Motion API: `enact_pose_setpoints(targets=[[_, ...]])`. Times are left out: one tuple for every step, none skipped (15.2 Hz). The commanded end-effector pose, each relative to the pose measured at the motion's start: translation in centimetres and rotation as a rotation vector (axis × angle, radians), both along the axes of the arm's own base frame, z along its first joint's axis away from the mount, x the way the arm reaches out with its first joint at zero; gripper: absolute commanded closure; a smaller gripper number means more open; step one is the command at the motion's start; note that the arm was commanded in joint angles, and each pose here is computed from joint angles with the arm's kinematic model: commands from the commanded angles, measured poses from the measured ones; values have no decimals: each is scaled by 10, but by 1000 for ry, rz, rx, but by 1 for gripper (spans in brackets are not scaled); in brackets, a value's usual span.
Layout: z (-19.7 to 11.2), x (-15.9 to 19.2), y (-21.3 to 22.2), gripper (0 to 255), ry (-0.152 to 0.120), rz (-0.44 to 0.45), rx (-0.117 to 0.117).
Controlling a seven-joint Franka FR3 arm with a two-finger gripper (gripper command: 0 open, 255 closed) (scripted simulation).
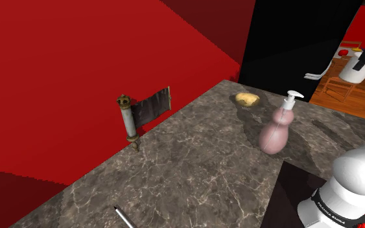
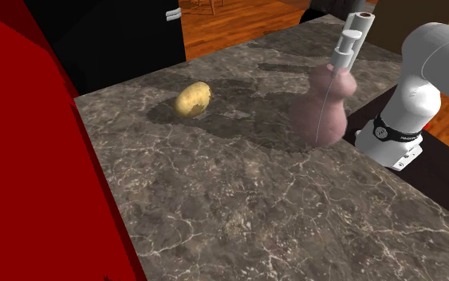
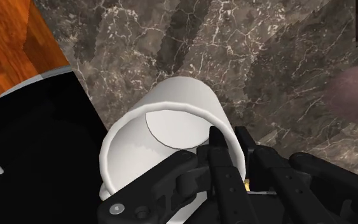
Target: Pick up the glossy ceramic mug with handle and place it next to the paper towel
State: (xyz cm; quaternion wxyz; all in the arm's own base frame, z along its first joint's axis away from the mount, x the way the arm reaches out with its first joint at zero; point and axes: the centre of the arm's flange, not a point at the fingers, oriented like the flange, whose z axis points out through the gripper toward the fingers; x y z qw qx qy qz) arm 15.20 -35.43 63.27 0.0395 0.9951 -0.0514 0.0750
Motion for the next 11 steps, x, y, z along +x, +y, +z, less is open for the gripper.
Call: enact_pose_setpoints(targets=[[-2,-25,-17,255,0,1,0],[-2,-35,-25,255,0,1,0],[-2,-46,-33,255,0,1,0],[-2,-56,-41,255,0,1,0],[-2,-66,-50,255,0,1,0],[-2,-77,-58,255,0,1,0],[-2,-87,-66,255,0,1,0],[-2,-97,-74,255,0,1,0],[-2,-108,-82,255,0,1,0],[-2,-118,-91,255,0,1,0],[-2,-128,-99,255,0,1,0]])
